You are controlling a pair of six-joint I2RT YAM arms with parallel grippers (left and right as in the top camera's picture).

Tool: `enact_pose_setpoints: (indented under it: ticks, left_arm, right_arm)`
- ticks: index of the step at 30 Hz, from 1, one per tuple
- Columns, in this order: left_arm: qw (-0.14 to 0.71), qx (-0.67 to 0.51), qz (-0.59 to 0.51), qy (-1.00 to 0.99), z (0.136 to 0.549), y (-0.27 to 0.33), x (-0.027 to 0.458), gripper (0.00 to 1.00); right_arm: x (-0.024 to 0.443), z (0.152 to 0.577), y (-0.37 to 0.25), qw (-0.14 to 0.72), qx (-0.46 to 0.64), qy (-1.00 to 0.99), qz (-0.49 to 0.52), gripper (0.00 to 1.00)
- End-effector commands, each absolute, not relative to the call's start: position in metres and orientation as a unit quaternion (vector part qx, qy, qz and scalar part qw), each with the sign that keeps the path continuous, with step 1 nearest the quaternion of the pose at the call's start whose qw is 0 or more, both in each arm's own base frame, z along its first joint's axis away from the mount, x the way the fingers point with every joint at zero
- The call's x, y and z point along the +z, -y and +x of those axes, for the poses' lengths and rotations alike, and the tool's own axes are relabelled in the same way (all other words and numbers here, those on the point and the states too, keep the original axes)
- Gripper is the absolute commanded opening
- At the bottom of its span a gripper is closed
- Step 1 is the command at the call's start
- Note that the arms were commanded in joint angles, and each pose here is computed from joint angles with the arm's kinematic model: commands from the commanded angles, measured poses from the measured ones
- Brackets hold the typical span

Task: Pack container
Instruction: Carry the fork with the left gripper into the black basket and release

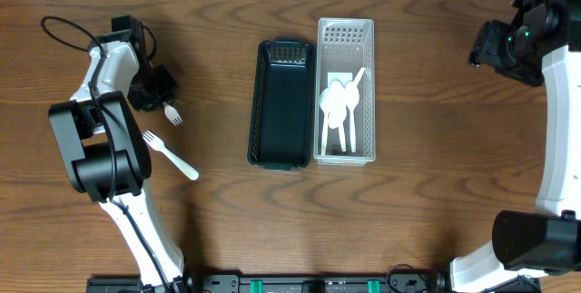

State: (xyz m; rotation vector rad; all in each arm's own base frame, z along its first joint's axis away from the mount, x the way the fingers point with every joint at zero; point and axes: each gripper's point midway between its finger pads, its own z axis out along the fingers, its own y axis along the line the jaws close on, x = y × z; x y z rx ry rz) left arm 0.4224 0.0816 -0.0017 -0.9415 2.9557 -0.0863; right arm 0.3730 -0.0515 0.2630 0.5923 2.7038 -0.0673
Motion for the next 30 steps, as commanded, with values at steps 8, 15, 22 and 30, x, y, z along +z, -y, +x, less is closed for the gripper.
enact_pose_setpoints:
  ticks: [8,15,22,30]
  left_arm:
    - [0.03,-0.007,-0.298,-0.954,0.42,-0.087,0.021,0.06]
    - [0.112,-0.021,-0.229,-0.967,0.425,-0.04,0.133,0.06]
    - [0.227,-0.069,-0.046,-0.97,0.396,0.092,0.243,0.06]
    - [0.174,-0.08,0.081,-0.978,0.355,0.19,0.212,0.06]
  right_arm:
    - [0.265,0.373,0.062,0.192,-0.043,-0.954,0.226,0.72]
    - [0.265,0.373,0.065,0.191,-0.047,-0.958,0.211,0.72]
    - [0.265,0.372,0.067,0.19,-0.05,-0.959,0.203,0.72]
    - [0.264,0.371,0.067,0.186,-0.053,-0.962,0.191,0.73]
